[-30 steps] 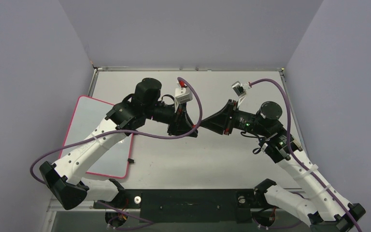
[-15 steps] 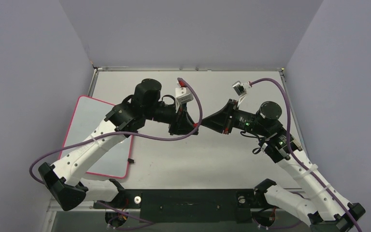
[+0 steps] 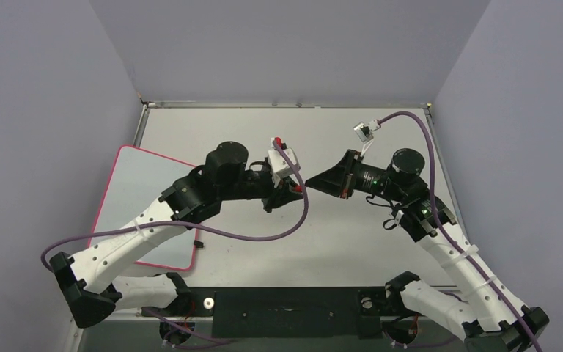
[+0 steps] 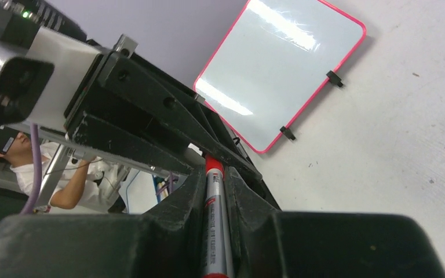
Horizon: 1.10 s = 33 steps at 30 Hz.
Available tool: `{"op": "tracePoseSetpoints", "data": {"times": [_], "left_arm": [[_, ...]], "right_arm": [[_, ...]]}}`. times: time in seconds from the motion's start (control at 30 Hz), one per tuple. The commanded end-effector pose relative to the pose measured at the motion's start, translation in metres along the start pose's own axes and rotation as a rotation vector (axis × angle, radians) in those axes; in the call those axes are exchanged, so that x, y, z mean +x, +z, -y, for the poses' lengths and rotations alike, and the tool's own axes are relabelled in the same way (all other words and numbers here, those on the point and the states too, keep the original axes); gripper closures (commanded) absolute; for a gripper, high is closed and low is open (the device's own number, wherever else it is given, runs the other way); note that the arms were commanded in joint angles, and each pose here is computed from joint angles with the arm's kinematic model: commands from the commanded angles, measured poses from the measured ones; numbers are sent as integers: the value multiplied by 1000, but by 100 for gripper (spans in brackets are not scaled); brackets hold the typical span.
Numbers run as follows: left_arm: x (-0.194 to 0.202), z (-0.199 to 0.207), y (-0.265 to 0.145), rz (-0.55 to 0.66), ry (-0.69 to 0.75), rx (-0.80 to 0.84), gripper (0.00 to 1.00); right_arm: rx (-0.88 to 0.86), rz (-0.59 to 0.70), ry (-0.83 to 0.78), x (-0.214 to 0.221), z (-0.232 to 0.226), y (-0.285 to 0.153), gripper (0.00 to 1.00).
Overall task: Write a sentence on the whiteboard
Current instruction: Open the pen cap from the whiteboard marker, then place the pen cap at the center of the board.
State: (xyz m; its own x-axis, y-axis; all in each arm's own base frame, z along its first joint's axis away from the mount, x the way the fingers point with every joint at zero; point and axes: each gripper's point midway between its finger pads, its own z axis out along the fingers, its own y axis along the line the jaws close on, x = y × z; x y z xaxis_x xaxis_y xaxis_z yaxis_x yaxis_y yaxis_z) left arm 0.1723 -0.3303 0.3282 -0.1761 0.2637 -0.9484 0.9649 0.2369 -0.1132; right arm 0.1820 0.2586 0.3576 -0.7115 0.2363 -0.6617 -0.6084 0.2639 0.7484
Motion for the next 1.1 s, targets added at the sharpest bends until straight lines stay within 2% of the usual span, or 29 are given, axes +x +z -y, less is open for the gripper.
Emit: {"op": "tracePoseSetpoints", "data": {"times": [0.0,0.17,0.27,0.5,0.63,0.73,0.87,0.9,0.93,0.97,1.0,1.07], "left_arm": [[-3,-41,-2,53,153,-249,100],[1,-58,7,85,248,-314,100],[7,-62,7,77,258,-335,100],[26,-84,19,35,187,-425,100],[43,-118,28,48,54,-552,100],[57,-146,35,48,-112,-619,100],[90,-202,49,-21,-325,-683,99],[108,-212,59,-56,-373,-698,99],[123,-227,65,-84,-403,-719,98],[121,-235,69,-77,-422,-729,97],[146,-249,74,-133,-454,-755,97],[170,-271,80,-189,-498,-800,97]], "right_arm": [[117,104,32,-27,26,-11,100],[192,137,61,-33,48,-24,100],[220,156,84,-36,60,-33,100],[314,214,81,-42,83,-49,100],[479,283,28,-48,102,-68,100],[573,339,-6,-52,110,-84,100],[651,380,-25,-50,121,-97,100],[663,382,-24,-48,124,-99,100],[676,385,-26,-48,126,-100,100],[686,381,-24,-46,129,-101,100],[691,374,-23,-44,131,-101,100],[701,360,-19,-40,134,-102,100]]}}
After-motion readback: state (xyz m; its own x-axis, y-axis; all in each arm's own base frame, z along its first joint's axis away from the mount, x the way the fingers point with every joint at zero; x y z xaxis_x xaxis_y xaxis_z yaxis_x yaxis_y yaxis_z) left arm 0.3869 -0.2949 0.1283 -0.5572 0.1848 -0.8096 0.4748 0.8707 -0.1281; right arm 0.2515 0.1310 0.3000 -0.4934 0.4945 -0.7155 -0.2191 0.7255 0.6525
